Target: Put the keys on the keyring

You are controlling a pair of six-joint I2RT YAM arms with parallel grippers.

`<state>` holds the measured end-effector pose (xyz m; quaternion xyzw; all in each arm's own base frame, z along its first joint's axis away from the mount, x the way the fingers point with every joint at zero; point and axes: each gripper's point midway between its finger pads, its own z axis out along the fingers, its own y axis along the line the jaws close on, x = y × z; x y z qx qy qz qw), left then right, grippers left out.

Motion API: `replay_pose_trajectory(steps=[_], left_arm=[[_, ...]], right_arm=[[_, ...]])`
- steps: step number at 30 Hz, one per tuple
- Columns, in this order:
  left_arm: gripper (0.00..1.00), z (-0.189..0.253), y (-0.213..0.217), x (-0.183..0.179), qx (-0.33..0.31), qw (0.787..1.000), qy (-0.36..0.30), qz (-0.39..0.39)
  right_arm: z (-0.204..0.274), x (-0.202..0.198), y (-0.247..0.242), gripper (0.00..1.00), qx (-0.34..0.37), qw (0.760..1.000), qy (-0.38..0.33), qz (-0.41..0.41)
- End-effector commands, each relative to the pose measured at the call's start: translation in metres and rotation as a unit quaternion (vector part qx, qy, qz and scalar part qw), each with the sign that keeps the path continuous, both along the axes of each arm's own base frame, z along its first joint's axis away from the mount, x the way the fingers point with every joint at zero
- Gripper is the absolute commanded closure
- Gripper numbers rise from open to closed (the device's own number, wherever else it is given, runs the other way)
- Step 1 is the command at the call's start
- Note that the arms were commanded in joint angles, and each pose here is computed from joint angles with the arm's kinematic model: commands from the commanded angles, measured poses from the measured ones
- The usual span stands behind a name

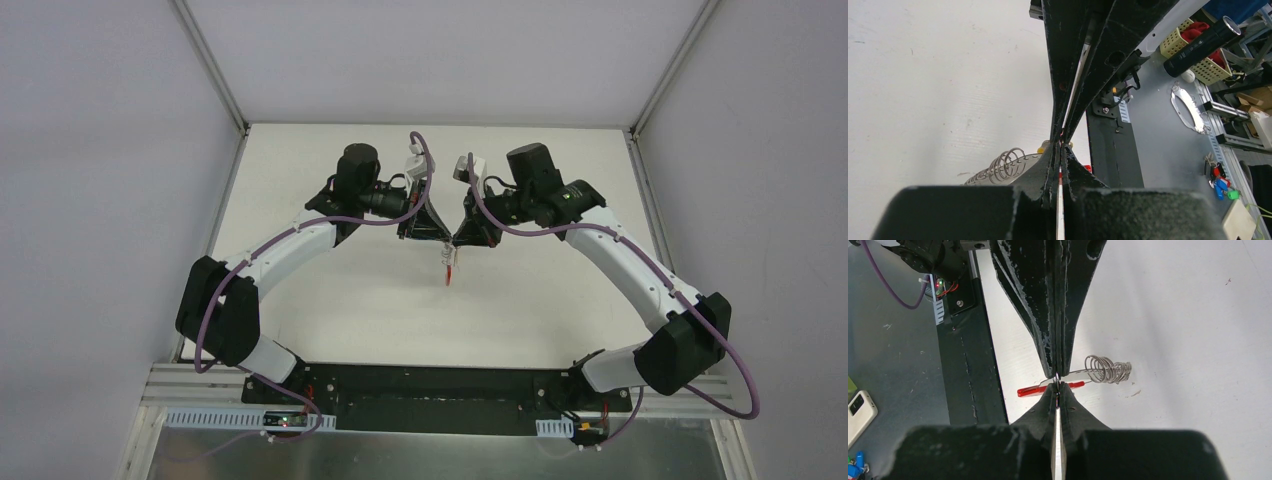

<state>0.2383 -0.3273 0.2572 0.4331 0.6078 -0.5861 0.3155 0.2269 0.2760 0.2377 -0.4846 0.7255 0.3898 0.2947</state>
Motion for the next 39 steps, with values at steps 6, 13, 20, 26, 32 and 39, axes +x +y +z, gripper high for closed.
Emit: replay_pose_trajectory(steps=[6, 13, 20, 26, 32, 39], left_arm=[[1.0, 0.033, -0.004, 0.002, -0.022, 1.0, -0.009, 0.016], [1.0, 0.05, -0.004, 0.001, -0.06, 0.998, -0.003, 0.019], [1.0, 0.053, -0.005, -0.001, -0.074, 0.997, -0.002, 0.012], [1.0, 0.054, -0.006, 0.0, -0.08, 0.997, 0.002, 0.011], [1.0, 0.054, -0.006, 0.0, -0.082, 0.997, 0.003, 0.011], [1.0, 0.054, -0.006, -0.001, -0.082, 0.997, 0.004, 0.008]], right_arm=[[0.014, 0.006, 0.007, 0.81, 0.046, 0.999, 0.0, -0.004], [0.029, 0.014, -0.009, 0.74, 0.102, 0.994, 0.027, -0.021], [0.045, 0.009, -0.024, 0.68, 0.158, 0.986, 0.044, -0.013], [0.048, 0.008, -0.026, 0.68, 0.182, 0.981, 0.065, -0.004], [0.048, 0.008, -0.023, 0.69, 0.193, 0.978, 0.083, 0.005], [0.047, 0.009, -0.021, 0.73, 0.198, 0.976, 0.093, 0.008]])
